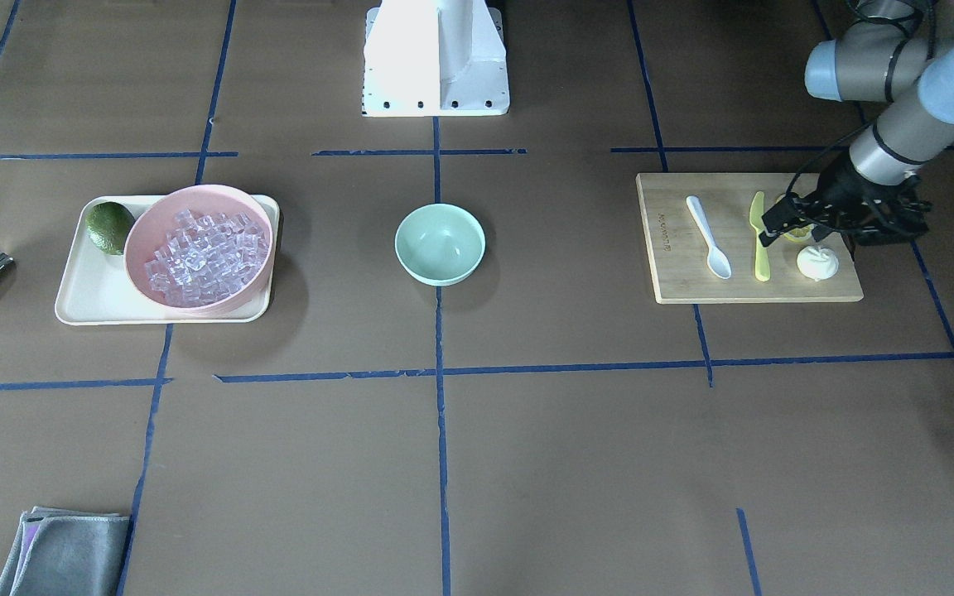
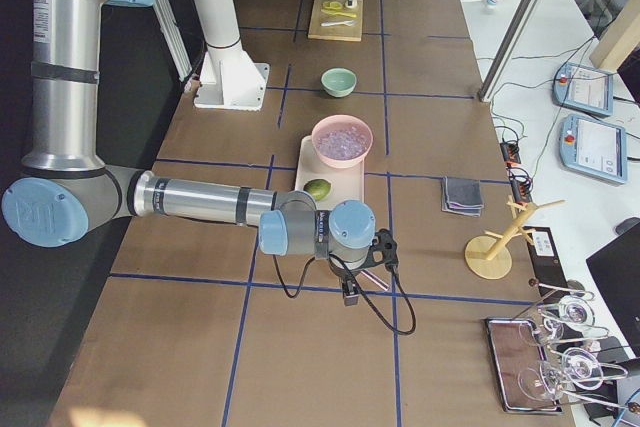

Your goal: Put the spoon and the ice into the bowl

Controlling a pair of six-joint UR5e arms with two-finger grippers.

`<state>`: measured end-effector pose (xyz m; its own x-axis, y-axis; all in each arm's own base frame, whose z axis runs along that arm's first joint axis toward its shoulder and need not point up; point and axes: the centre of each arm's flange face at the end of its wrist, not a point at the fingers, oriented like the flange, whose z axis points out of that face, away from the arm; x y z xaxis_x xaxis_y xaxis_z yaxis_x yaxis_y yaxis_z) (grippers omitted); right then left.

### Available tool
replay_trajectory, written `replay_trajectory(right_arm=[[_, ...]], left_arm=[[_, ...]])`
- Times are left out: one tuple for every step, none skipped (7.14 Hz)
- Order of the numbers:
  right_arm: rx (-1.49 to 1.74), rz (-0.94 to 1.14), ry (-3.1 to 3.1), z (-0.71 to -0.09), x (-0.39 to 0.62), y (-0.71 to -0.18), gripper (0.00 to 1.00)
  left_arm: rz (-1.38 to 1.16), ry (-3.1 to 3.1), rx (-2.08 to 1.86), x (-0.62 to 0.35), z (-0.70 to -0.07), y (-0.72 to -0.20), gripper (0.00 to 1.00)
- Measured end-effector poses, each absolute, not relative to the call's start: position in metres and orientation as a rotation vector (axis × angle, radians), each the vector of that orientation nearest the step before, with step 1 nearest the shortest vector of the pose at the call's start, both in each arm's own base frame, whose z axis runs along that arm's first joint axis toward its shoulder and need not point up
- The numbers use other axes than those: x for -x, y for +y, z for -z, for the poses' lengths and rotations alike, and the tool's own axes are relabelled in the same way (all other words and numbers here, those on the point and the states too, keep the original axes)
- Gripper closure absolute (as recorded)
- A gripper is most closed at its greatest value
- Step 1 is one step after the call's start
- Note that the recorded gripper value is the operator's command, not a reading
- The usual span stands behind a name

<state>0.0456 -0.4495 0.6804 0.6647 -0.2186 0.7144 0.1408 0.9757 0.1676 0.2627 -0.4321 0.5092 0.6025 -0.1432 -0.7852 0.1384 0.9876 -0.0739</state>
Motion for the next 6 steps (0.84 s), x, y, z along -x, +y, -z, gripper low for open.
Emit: replay_trajectory(right_arm=[[-0.101, 0.203, -0.819, -0.680, -0.046, -0.450, 0.00], [-0.101, 0.204, -0.820, -0.680, -0.046, -0.450, 0.01], [-0.101, 0.203, -0.820, -0.680, -0.046, -0.449, 0.00], [-0.101, 0.203, -0.820, -0.681, -0.046, -0.449, 0.00], [-0.100, 0.202, -0.820, -0.681, -0.046, -0.449, 0.00], [-0.099, 0.202, -0.820, -0.681, -0.046, -0.448, 0.00]], left_arm=[[0.167, 0.904, 0.004, -0.286, -0.500, -0.421, 0.00], [0.154, 0.901, 0.004, -0.302, -0.496, -0.414, 0.00], [0.134, 0.895, 0.002, -0.317, -0.494, -0.405, 0.00], [0.120, 0.889, -0.001, -0.326, -0.493, -0.400, 0.01], [0.113, 0.883, -0.001, -0.331, -0.493, -0.397, 0.01], [0.110, 0.870, 0.006, -0.335, -0.492, -0.397, 0.01]])
